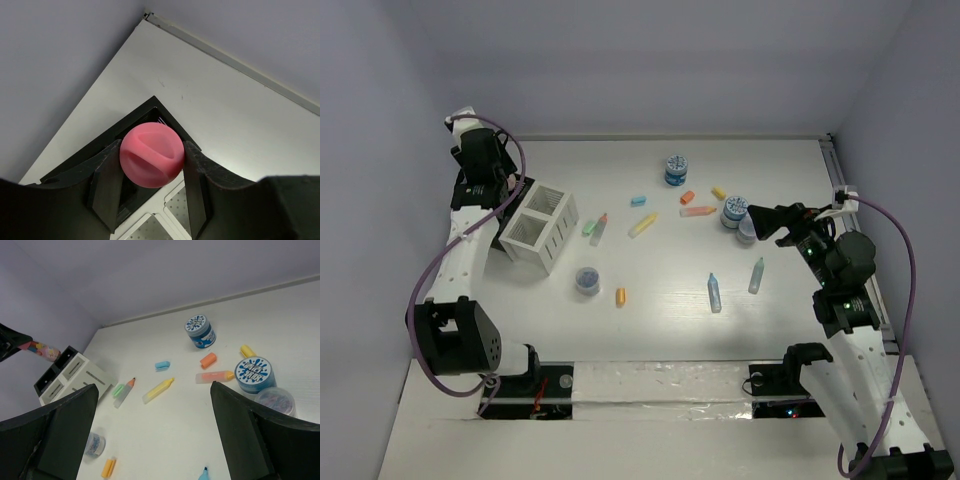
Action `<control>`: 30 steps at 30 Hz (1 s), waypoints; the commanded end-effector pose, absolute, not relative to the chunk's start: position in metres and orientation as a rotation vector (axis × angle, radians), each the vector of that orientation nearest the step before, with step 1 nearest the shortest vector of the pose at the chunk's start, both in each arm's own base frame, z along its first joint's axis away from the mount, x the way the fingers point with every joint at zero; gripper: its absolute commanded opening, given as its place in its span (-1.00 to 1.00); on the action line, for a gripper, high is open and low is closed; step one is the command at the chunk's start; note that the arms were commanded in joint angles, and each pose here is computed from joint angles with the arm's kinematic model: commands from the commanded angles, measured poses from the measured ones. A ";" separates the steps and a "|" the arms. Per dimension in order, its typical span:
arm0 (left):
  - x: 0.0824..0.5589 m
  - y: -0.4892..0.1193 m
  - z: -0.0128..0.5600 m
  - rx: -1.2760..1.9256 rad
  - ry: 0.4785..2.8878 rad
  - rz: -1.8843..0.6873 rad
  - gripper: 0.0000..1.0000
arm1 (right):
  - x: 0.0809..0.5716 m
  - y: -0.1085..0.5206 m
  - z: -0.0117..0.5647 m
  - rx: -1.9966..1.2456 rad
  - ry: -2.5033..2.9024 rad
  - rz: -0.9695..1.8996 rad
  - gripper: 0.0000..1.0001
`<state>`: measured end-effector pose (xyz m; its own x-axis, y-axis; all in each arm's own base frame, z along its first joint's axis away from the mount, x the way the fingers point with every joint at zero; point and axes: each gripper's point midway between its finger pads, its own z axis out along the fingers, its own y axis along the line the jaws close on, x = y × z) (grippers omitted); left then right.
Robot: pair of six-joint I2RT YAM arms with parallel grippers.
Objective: Sort the stationery into containers
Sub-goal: Place the stationery in the storage box.
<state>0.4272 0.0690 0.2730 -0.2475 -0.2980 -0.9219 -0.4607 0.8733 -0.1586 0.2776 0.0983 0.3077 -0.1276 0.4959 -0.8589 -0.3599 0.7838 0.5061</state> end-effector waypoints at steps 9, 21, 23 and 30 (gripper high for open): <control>0.440 0.077 0.285 -0.579 1.766 0.186 -0.67 | 0.278 0.097 0.316 0.098 1.495 0.720 1.00; 0.445 0.080 0.262 -0.585 1.809 0.211 -0.34 | 0.278 0.097 0.316 0.096 1.499 0.716 1.00; 0.446 0.079 0.263 -0.579 1.807 0.205 -0.16 | 0.279 0.097 0.315 0.096 1.501 0.716 1.00; 0.446 0.075 0.266 -0.571 1.805 0.181 0.07 | 0.278 0.097 0.315 0.094 1.502 0.716 1.00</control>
<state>0.4430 0.0723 0.2431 -0.2781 -0.2919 -0.9151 -0.4745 0.8701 -0.1333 0.2780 0.0975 0.3073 -0.1243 0.4908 -0.8623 -0.3576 0.7885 0.5004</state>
